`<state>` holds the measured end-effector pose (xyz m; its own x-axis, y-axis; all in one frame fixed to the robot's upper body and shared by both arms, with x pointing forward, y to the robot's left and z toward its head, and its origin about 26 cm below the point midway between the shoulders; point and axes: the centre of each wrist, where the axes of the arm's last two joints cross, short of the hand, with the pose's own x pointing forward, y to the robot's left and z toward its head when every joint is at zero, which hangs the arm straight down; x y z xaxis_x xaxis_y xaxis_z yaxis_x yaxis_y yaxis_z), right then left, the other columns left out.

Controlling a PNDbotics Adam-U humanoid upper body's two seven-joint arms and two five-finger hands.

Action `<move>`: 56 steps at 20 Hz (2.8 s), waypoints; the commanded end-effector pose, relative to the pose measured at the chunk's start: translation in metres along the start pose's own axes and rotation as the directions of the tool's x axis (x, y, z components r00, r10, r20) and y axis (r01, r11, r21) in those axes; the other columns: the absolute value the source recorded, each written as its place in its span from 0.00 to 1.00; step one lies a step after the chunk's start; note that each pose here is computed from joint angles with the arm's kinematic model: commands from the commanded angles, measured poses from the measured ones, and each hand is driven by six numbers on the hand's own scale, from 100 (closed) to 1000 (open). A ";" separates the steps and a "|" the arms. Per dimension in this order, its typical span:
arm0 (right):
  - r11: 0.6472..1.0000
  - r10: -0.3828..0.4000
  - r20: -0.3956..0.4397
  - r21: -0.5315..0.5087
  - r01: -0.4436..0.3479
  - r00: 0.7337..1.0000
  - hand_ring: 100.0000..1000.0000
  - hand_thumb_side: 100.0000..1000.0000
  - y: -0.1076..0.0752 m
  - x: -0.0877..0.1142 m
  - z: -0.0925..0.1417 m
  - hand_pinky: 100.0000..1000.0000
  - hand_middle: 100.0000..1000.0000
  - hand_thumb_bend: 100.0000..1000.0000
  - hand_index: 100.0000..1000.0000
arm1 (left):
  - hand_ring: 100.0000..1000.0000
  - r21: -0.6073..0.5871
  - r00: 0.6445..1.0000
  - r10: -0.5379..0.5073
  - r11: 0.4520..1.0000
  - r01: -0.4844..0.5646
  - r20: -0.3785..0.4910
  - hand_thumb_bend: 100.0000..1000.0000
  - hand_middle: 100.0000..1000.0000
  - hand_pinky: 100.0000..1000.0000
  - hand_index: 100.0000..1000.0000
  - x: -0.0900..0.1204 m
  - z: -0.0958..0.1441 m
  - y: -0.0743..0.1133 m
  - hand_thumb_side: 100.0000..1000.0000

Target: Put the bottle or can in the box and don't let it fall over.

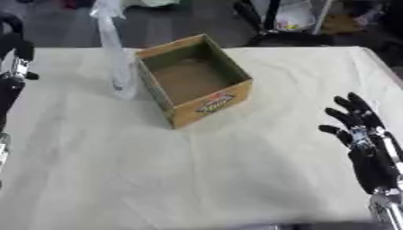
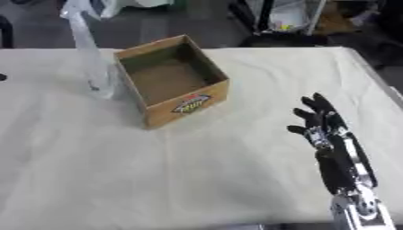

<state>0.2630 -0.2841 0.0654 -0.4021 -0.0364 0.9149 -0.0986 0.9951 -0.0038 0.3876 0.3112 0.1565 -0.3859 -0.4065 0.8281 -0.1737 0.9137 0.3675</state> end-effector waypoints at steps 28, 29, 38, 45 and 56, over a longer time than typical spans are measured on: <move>0.996 -0.020 0.039 0.092 0.016 0.999 0.89 0.48 0.006 0.008 -0.013 0.70 0.92 0.00 1.00 | 1.00 0.112 0.967 -0.253 0.960 0.256 -0.046 0.39 0.90 0.53 0.83 0.024 -0.117 0.015 0.61; 0.995 -0.020 0.040 0.095 0.016 0.999 0.89 0.48 0.007 0.008 -0.013 0.70 0.92 0.00 1.00 | 1.00 0.120 0.966 -0.255 0.958 0.259 -0.051 0.38 0.90 0.53 0.83 0.024 -0.117 0.016 0.61; 0.995 -0.021 0.042 0.102 0.017 0.999 0.89 0.48 0.007 0.009 -0.014 0.70 0.92 0.00 1.00 | 1.00 0.148 0.960 -0.269 0.949 0.279 -0.082 0.38 0.89 0.52 0.83 0.017 -0.119 0.025 0.61; 0.995 -0.021 0.044 0.102 0.017 0.999 0.89 0.48 0.007 0.009 -0.014 0.70 0.92 0.00 1.00 | 1.00 0.100 0.955 -0.290 0.950 0.295 -0.057 0.31 0.88 0.52 0.83 0.018 -0.121 0.026 0.57; 0.995 -0.024 0.042 0.101 0.020 0.999 0.89 0.49 0.007 0.008 -0.014 0.70 0.92 0.00 1.00 | 0.96 0.044 0.958 -0.287 0.957 0.288 -0.014 0.00 0.79 0.42 0.77 0.020 -0.122 0.025 0.19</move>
<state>0.2704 -0.2732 0.0726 -0.4213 -0.0739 0.9039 -0.1906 0.9816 -0.0086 0.4866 0.3207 0.2103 -0.2713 -0.6357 0.7227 -0.2875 0.7701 0.5695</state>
